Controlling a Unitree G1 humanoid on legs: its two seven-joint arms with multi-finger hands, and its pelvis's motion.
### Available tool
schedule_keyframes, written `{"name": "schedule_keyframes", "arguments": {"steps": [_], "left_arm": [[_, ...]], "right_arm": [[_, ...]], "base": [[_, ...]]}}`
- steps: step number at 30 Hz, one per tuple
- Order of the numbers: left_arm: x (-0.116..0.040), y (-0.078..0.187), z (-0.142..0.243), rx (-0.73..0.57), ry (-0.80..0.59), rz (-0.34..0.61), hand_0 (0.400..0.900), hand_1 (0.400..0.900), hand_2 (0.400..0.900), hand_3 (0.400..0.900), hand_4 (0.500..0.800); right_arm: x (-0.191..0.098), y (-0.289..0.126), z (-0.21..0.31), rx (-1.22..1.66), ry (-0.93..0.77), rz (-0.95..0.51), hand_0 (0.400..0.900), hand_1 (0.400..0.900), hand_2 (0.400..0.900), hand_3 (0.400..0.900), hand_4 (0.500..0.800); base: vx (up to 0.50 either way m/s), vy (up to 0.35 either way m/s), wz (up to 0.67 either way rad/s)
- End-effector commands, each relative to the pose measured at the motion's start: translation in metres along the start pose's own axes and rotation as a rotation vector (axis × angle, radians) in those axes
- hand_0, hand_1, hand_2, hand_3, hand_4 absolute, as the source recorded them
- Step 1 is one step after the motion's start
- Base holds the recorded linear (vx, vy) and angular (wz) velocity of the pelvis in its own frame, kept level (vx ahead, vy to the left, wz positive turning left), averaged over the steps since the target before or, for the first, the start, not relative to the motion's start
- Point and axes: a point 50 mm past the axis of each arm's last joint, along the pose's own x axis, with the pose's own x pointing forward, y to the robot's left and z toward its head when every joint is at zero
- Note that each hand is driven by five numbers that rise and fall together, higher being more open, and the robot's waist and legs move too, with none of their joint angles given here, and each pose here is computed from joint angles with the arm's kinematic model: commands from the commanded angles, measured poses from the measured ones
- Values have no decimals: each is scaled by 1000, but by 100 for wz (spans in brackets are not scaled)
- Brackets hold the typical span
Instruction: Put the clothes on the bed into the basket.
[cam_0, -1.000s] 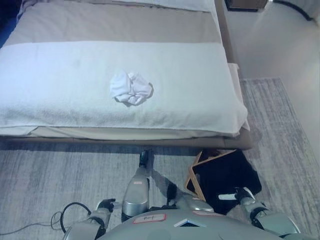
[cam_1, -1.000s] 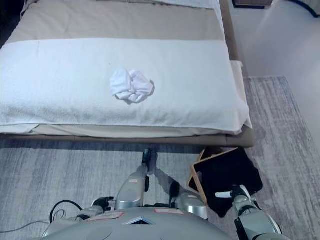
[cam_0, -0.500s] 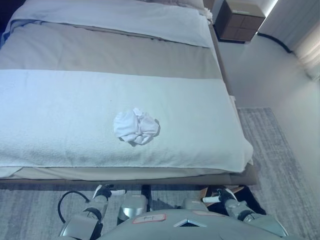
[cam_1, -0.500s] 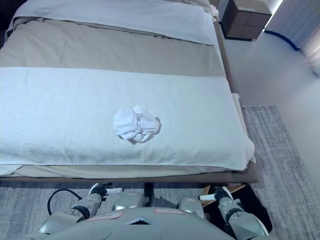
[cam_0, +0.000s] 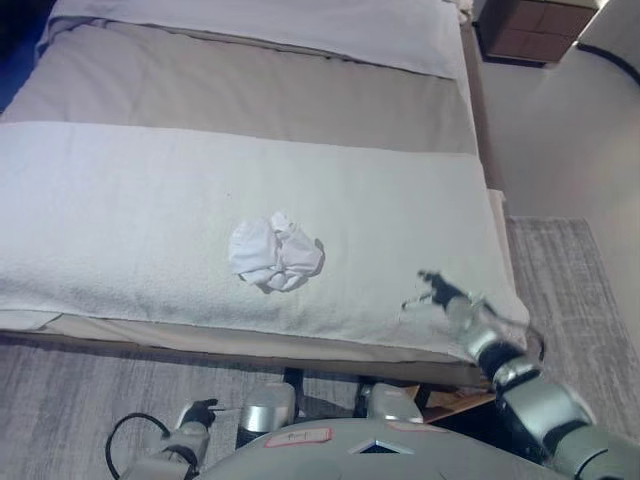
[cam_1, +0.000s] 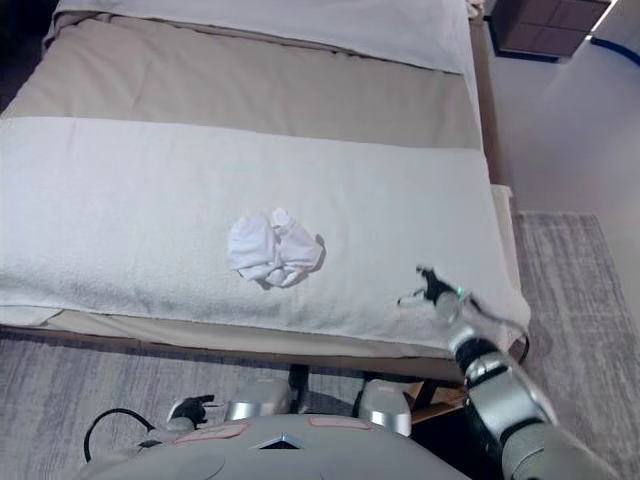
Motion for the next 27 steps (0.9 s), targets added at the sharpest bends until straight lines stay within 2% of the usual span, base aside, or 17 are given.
{"name": "schedule_keyframes", "arguments": {"steps": [1, 7, 13, 22, 27], "left_arm": [[2, 8, 18, 50, -35, 56, 900, 900, 900, 900, 800], [1, 4, 23, 54, -50, 67, 900, 900, 900, 900, 800], [1, 20, 52, 36, -127, 127, 900, 900, 900, 900, 800], [-1, 33, 80, 7, -196, 177, 900, 900, 900, 900, 800], [-4, 44, 100, -42, -253, 207, 900, 900, 900, 900, 800]], "right_arm": [[8, -48, 76, -74, -204, -146, 900, 900, 900, 900, 800], [4, -69, 140, -80, -318, -200, 900, 900, 900, 900, 800], [-7, -85, 188, -52, -398, -244, 900, 900, 900, 900, 800], [-17, -95, 215, -41, -455, -265, 900, 900, 900, 900, 800], [-22, -115, 224, -29, -470, -322, 900, 900, 900, 900, 800]], "base": [[3, -55, 22], [14, -24, 18], [-77, 15, 30], [-57, -3, 36], [-118, 8, 36]]}}
